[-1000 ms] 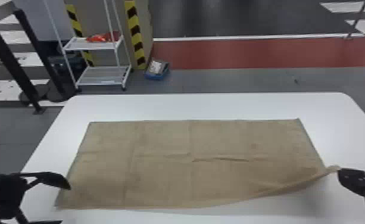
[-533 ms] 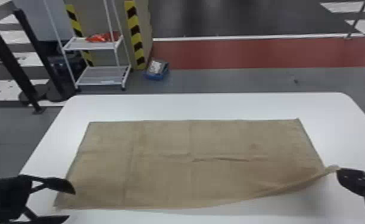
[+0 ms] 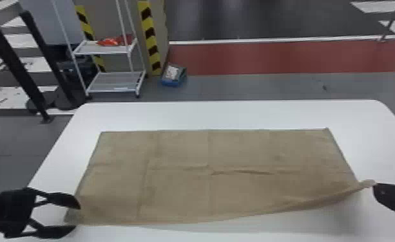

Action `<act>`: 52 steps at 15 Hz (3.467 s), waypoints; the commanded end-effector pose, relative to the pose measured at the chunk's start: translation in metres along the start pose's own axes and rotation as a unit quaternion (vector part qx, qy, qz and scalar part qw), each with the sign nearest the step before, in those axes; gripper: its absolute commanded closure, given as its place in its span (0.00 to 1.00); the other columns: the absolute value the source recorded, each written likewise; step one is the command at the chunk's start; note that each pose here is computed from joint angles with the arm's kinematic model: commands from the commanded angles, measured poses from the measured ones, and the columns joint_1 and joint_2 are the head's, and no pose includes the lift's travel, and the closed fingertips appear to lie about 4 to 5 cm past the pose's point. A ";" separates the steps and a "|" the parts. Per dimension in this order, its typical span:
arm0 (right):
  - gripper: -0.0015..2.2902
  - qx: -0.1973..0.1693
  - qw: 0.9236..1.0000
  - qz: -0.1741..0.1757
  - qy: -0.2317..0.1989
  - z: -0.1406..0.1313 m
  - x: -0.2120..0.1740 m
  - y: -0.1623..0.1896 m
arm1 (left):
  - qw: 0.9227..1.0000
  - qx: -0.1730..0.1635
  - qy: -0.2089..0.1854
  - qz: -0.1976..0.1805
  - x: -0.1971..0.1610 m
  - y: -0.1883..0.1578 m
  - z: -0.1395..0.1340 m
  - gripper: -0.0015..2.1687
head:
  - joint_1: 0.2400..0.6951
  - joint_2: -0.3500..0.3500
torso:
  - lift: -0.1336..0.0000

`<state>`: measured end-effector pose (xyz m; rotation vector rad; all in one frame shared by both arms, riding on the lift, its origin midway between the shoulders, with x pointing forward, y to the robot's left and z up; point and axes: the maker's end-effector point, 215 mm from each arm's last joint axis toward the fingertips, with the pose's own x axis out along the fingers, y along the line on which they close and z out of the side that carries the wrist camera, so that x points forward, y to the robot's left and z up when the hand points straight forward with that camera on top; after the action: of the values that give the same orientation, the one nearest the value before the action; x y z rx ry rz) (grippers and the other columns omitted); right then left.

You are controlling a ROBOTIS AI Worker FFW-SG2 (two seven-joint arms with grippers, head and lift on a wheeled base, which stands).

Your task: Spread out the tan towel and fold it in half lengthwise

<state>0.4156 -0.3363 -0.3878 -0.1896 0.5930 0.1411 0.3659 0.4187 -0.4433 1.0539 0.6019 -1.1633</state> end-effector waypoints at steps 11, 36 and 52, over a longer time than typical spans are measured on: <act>0.72 0.006 1.000 -0.001 -0.015 0.015 0.002 -0.004 | 1.000 0.017 0.010 -0.012 -0.022 0.017 -0.010 0.53 | 1.00 0.70 | 0.08; 0.72 0.085 0.995 -0.051 -0.020 0.103 0.107 -0.068 | 0.990 -0.032 -0.024 0.139 -0.022 0.249 0.028 0.53 | 1.00 0.56 | 0.08; 0.72 0.048 0.997 -0.060 0.028 0.143 0.169 -0.077 | 0.987 -0.049 -0.011 0.153 0.001 0.260 0.016 0.53 | 0.94 0.55 | 0.08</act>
<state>0.6403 -0.3679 -0.3558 -0.1277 0.6272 -0.0082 0.6087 0.4099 -0.3448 1.0082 0.4524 -0.8722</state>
